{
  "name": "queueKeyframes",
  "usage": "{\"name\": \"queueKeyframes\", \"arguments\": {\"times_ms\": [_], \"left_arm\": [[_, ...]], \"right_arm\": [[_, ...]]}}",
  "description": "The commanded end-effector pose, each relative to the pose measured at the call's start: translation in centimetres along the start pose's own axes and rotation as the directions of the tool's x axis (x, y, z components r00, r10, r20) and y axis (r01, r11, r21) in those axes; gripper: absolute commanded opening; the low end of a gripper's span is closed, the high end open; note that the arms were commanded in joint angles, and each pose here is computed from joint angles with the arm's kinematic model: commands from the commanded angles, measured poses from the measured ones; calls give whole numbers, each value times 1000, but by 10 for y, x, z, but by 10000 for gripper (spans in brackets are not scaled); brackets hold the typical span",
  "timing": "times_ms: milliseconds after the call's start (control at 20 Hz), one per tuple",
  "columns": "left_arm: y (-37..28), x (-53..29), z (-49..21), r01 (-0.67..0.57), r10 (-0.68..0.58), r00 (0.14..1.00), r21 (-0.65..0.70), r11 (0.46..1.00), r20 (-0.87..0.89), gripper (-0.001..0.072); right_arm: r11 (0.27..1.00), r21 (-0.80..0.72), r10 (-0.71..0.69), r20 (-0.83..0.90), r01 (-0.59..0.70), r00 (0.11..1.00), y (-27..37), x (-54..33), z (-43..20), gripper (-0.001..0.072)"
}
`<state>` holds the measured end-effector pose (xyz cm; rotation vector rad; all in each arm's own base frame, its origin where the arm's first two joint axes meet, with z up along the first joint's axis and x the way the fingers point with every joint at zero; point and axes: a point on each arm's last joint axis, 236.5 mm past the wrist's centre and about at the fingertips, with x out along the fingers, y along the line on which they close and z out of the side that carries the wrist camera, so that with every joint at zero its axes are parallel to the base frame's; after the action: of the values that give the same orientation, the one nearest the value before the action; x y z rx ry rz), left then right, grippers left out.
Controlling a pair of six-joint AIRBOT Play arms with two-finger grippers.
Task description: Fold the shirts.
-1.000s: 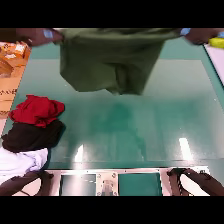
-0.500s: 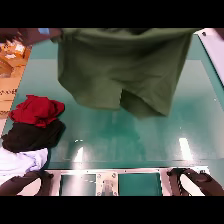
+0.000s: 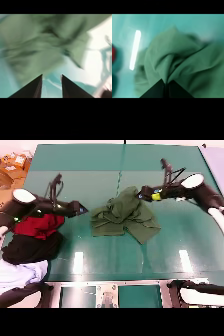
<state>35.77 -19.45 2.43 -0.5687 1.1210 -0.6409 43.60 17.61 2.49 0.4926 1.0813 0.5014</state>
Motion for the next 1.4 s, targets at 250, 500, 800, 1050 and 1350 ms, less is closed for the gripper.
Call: {"name": "queueKeyframes", "arguments": {"times_ms": [250, 500, 800, 1050, 1350], "left_arm": [[71, -43, 10, -134, 131, 988, -33, 990, -80, 676], [78, 10, -4, -204, 208, 975, 59, 977, -73, 675], [72, 88, -42, -144, 159, 963, 85, 986, -216, 675], [56, 107, -9, -114, 123, 986, 81, 990, -114, 605], [17, 115, -53, 33, 11, 948, 132, 991, -319, 231]], "right_arm": [[986, 169, -11, -21, 14, 1000, -76, -57, 24, 172], [917, 380, -112, -55, 125, 992, -130, -106, -58, 154], [784, 597, -54, -204, 168, 977, -131, -84, -198, 428], [799, 583, -38, -199, 149, 979, -115, -38, -226, 427], [836, 532, -56, -163, 136, 985, -107, -4, -202, 426]]}}
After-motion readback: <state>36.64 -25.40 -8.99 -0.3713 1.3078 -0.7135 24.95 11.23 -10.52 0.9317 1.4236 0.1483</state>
